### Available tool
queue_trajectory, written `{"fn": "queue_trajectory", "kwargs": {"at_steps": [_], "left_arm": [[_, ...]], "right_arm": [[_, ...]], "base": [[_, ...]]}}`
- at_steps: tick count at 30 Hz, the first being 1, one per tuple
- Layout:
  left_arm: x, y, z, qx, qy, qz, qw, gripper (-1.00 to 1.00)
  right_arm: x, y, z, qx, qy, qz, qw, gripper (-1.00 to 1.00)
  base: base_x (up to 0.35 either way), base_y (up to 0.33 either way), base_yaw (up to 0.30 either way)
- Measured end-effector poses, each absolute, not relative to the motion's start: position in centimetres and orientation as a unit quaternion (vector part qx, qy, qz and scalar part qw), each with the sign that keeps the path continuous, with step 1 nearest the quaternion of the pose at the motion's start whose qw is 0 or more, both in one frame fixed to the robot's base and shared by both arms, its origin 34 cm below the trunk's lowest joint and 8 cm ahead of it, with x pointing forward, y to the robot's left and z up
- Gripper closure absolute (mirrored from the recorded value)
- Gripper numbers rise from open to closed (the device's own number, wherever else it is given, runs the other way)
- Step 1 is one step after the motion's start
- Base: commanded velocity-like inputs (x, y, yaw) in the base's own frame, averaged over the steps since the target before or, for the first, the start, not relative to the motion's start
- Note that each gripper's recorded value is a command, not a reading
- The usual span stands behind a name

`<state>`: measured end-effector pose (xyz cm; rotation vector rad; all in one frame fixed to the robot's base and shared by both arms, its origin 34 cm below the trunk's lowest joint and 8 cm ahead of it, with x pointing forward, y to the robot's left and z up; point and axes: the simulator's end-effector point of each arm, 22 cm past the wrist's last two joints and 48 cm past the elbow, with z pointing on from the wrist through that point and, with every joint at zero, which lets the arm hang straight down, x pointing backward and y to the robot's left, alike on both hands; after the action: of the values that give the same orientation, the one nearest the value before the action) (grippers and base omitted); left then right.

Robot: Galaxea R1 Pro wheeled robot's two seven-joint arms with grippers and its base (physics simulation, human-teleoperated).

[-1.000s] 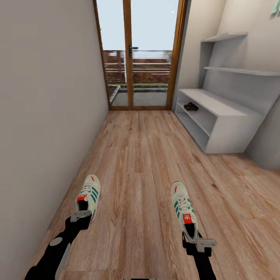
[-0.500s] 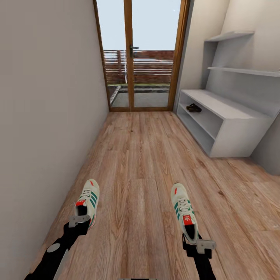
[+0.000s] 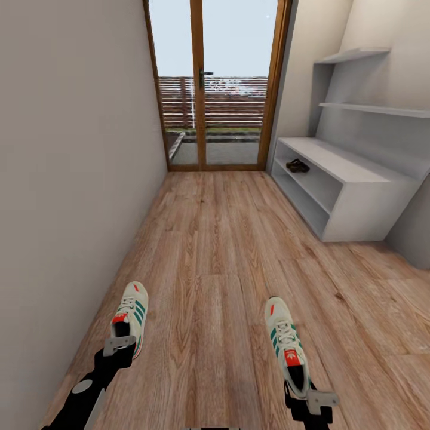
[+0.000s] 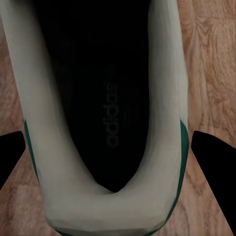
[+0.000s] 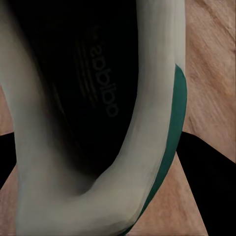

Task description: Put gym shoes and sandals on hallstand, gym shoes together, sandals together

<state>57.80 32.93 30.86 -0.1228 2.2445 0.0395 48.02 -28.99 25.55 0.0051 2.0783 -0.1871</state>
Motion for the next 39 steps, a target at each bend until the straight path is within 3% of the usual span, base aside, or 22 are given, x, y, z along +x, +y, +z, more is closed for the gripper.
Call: {"fn": "queue_trajectory", "kwargs": {"at_steps": [10,39], "left_arm": [[57.87,32.83,30.96,-0.047,0.900,0.015,0.433,1.00],[58.01,32.90,31.30,-0.047,0.899,0.015,0.436,1.00]], "right_arm": [[47.18,-28.80,24.89,0.002,0.867,-0.076,0.493,1.00],[47.31,-28.67,25.10,0.000,0.866,-0.074,0.495,1.00]], "base": [[0.062,0.000,0.000],[0.330,0.000,0.000]]}}
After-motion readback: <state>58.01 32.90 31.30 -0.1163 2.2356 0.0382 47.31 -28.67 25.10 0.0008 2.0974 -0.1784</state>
